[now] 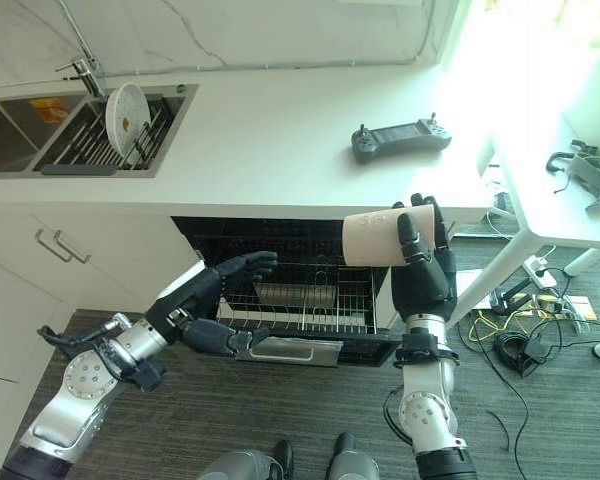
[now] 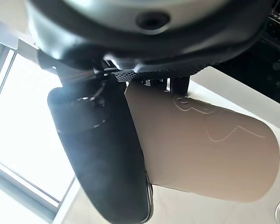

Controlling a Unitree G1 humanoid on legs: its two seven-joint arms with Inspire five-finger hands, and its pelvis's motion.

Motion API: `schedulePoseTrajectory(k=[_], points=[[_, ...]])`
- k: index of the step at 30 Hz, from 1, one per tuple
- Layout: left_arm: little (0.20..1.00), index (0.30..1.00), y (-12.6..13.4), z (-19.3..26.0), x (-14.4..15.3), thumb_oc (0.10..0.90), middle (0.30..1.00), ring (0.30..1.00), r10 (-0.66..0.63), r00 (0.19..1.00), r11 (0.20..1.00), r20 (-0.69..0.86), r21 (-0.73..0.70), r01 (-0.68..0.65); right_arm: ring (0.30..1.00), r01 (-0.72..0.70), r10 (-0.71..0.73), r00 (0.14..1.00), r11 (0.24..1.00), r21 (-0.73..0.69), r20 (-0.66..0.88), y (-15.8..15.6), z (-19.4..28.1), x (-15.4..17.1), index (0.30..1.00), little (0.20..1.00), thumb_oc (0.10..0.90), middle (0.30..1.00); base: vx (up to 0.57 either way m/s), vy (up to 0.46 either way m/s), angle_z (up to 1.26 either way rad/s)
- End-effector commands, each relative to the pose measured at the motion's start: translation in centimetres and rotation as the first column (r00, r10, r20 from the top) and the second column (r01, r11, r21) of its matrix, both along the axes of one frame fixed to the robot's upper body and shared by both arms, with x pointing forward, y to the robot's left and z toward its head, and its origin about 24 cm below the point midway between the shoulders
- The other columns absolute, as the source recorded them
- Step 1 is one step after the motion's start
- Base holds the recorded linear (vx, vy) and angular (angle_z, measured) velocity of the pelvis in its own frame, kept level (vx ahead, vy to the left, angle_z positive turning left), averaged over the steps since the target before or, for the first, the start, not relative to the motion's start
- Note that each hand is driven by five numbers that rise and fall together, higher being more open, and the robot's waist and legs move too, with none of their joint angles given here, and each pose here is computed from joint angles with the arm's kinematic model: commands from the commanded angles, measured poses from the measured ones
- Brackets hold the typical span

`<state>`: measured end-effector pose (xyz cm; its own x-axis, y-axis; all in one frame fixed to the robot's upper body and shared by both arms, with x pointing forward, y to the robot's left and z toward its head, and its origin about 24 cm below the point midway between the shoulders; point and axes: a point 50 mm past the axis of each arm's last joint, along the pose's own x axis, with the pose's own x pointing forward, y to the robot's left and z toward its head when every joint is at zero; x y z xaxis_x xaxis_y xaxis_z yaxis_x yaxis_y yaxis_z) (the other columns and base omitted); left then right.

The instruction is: Place the dishes in the dishwasher.

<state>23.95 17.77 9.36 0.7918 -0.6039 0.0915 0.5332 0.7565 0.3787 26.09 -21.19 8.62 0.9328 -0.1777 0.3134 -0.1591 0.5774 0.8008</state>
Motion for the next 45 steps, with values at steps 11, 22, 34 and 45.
schedulePoseTrajectory(k=[11,22,34,45], points=[[0.900,0.900,3.3,-0.1,1.5,0.800,0.900,0.900,0.202,0.868,0.779,0.454,0.462,-0.423,0.300,-0.028,-0.008,0.996,0.923,-0.384,-0.094,-0.6,0.6,1.5,0.300,0.300,0.400,0.300,0.06,0.006,0.00],[0.900,0.900,3.8,3.4,6.2,0.800,0.900,0.900,0.004,0.818,0.647,0.575,0.622,-0.441,0.300,-0.129,-0.037,0.976,0.696,-0.707,-0.214,-2.0,4.7,8.4,0.300,0.300,0.400,0.300,-0.02,0.019,0.06],[0.900,0.900,2.0,7.9,7.7,0.800,0.900,0.900,-0.132,0.788,0.667,0.601,0.642,-0.378,0.300,-0.063,-0.155,0.974,0.520,-0.852,-0.166,-4.1,9.7,11.5,0.300,0.300,0.400,0.300,-0.05,0.009,0.03],[0.900,0.900,0.9,10.1,7.9,0.800,0.900,0.900,-0.172,0.757,0.676,0.631,0.634,-0.375,0.300,-0.102,-0.173,0.963,0.474,-0.874,-0.206,-4.0,9.5,12.3,0.300,0.300,0.400,0.300,-0.01,0.007,0.01]])
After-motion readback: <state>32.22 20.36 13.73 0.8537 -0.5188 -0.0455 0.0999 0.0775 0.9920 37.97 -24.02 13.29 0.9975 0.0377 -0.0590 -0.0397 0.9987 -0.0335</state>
